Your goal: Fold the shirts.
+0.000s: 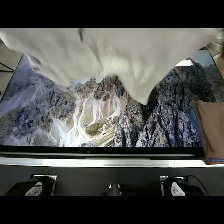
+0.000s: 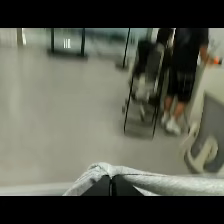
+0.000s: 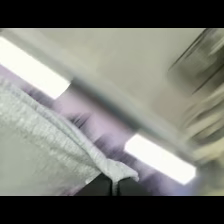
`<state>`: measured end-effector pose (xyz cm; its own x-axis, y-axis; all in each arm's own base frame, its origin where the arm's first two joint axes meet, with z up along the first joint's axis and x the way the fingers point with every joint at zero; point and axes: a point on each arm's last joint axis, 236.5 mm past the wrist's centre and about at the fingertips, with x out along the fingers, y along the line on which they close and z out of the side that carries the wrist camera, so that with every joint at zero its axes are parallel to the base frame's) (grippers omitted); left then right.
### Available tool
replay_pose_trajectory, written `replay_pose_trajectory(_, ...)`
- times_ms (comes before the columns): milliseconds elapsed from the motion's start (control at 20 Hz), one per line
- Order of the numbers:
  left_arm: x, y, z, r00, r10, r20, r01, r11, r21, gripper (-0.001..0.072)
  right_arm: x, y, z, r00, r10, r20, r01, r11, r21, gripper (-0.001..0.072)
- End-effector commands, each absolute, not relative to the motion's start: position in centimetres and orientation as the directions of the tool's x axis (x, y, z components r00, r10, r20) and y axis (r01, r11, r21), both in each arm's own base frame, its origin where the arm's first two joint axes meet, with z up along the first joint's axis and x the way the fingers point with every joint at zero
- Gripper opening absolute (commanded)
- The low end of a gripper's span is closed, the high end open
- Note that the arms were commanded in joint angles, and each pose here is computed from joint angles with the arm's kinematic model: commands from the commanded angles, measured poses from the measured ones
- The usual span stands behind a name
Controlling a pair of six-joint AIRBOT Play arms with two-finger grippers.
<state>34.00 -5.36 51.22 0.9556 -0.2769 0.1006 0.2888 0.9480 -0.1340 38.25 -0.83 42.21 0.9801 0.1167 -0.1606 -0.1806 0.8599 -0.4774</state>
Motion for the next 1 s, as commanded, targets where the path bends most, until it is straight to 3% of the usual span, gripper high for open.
replay_pose_trajectory(0,20.8,-6.0,60.7,0.876,-0.254,0.410,0.292,0.956,-0.032,0.0023,25.1,0.4,52.9,0.984,0.033,0.175,0.074,0.817,-0.572,0.0017)
replay_pose_trajectory(250,18.5,-5.6,60.8,0.881,-0.226,0.416,0.268,0.962,-0.047,0.0022,21.7,-0.2,53.2,0.982,-0.024,0.185,0.131,0.797,-0.589,0.0017)
replay_pose_trajectory(550,21.5,-4.0,58.9,0.929,-0.166,0.331,0.190,0.981,-0.042,0.0022,26.3,-1.8,48.2,0.999,-0.049,-0.023,0.026,0.801,-0.598,0.0017)
replay_pose_trajectory(650,24.9,-3.8,55.4,0.968,-0.170,0.186,0.187,0.979,-0.077,0.0023,29.6,-2.3,44.3,0.985,-0.035,-0.171,-0.071,0.815,-0.576,0.0017)
replay_pose_trajectory(750,29.8,-3.7,49.0,0.980,-0.187,-0.063,0.180,0.979,-0.096,0.0023,33.2,-3.0,37.8,0.916,-0.010,-0.401,-0.216,0.831,-0.513,0.0017)
replay_pose_trajectory(850,34.9,-3.2,41.0,0.929,-0.192,-0.318,0.165,0.980,-0.110,0.0024,36.2,-3.5,28.7,0.737,0.040,-0.675,-0.384,0.846,-0.370,0.0016)
replay_pose_trajectory(950,39.7,-2.9,32.1,0.831,-0.207,-0.516,0.151,0.977,-0.148,0.0024,38.6,-4.0,19.0,0.502,0.101,-0.859,-0.486,0.855,-0.183,0.0016)
